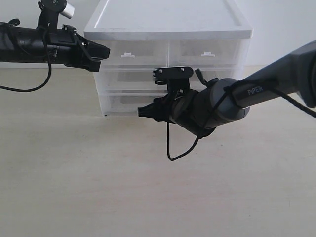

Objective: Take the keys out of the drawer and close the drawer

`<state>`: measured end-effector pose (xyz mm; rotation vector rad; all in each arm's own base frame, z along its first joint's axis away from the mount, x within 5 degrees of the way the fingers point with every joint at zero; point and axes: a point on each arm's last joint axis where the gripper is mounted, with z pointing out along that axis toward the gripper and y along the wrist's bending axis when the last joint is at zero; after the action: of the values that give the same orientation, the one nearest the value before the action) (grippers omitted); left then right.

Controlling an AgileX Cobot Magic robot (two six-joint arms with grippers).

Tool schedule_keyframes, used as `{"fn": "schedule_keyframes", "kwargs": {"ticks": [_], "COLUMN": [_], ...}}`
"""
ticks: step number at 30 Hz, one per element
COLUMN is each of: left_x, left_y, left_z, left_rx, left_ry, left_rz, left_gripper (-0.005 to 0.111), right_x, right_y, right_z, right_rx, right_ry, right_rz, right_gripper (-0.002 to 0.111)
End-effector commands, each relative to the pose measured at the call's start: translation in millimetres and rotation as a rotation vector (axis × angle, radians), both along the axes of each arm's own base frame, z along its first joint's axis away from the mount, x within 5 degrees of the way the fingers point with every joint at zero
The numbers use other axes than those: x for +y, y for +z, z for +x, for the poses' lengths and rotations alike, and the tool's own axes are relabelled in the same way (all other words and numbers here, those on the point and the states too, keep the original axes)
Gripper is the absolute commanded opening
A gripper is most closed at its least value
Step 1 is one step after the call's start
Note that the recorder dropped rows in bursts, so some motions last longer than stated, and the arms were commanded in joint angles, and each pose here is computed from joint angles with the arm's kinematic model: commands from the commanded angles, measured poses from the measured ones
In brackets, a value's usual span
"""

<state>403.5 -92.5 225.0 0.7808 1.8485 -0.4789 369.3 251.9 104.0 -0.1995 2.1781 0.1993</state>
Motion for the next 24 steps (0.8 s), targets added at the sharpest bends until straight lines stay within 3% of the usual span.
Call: {"fn": "schedule_keyframes", "kwargs": {"ticks": [1, 9, 24], "left_x": [8, 7, 7], "left_y": [2, 2, 2], "left_z": [9, 8, 8], "left_rx": [0.007, 0.006, 0.006], "left_ry": [0.096, 0.089, 0.089], "left_rz": [-0.021, -0.025, -0.025], "left_gripper": [0.004, 0.004, 0.004], "right_x": [-1, 9, 5], "right_y": [5, 0, 3], "right_z": [3, 11, 16], "right_rx": [-0.02, 0.011, -0.054], "right_ry": [-0.014, -0.003, -0.043], "right_rz": [0.005, 0.051, 0.008], "right_gripper": [0.045, 0.045, 0.044]}}
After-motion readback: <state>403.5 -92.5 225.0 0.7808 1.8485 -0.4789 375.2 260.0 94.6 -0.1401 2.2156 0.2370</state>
